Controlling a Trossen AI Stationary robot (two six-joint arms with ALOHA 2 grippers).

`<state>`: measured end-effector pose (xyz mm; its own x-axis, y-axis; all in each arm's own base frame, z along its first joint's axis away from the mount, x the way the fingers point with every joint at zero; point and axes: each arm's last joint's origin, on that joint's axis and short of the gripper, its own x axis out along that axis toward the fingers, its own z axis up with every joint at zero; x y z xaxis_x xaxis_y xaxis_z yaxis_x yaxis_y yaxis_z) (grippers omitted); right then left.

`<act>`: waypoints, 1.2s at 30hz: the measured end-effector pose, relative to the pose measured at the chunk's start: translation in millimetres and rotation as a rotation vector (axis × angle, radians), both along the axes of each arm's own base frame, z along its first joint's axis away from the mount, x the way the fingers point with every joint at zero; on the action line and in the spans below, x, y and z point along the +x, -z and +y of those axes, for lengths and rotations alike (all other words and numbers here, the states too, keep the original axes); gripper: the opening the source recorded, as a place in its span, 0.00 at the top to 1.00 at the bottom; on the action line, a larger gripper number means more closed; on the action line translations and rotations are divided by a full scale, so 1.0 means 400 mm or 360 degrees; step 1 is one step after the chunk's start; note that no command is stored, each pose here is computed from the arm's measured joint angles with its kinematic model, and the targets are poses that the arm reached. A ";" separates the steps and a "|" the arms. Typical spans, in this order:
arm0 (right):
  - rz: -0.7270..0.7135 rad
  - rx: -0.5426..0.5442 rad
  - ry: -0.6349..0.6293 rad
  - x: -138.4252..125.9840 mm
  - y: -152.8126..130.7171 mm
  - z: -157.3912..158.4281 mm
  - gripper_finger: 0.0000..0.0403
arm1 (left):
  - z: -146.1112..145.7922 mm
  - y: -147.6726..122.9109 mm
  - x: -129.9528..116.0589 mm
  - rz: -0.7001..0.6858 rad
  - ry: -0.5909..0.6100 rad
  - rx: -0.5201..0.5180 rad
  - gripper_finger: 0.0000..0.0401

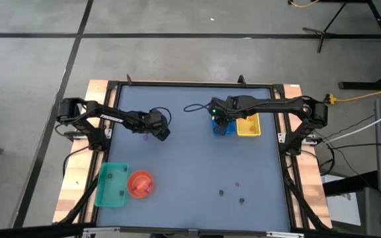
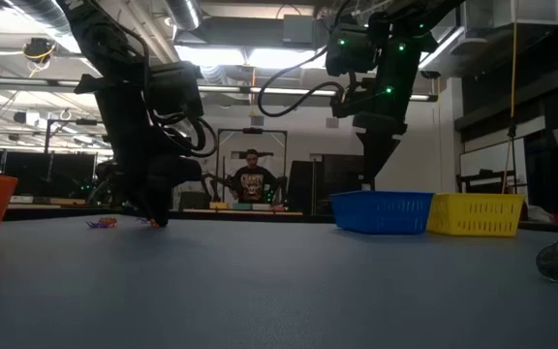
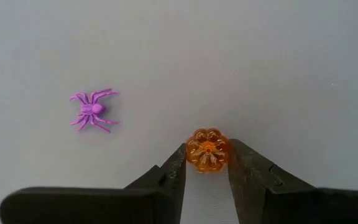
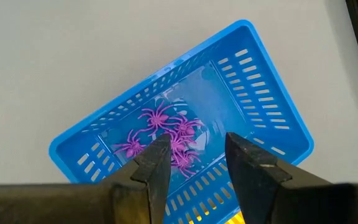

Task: Sort Halloween decoration
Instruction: Put the orange pumpkin toy into the yellow box

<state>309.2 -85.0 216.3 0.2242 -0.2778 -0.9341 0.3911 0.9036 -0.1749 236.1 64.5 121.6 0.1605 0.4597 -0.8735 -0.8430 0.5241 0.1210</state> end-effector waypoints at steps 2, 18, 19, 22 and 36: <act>0.0001 0.0000 0.0000 0.000 0.000 0.000 0.62 | 0.000 0.000 0.000 0.0000 0.0000 0.0000 0.80; -0.0055 -0.0085 -0.0150 -0.054 -0.089 0.013 0.62 | 0.004 -0.017 0.019 -0.0039 0.0007 -0.0010 0.80; -0.0071 -0.0092 -0.0158 -0.063 -0.102 0.015 0.62 | 0.006 -0.022 0.026 -0.0064 0.0007 -0.0005 0.81; -0.0133 -0.0128 -0.0157 -0.091 -0.143 0.022 0.62 | 0.009 -0.039 0.043 -0.0112 0.0032 -0.0006 0.81; -0.0314 -0.0223 -0.0161 -0.231 -0.273 0.056 0.62 | 0.015 -0.098 0.121 -0.0553 0.0167 -0.0113 0.81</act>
<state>216.7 -62.6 325.6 0.4315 -0.3683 -0.8235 0.3387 0.9122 -0.2304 284.4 70.4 160.9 0.4961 0.3652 -0.7877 -0.7686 0.6067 -0.2028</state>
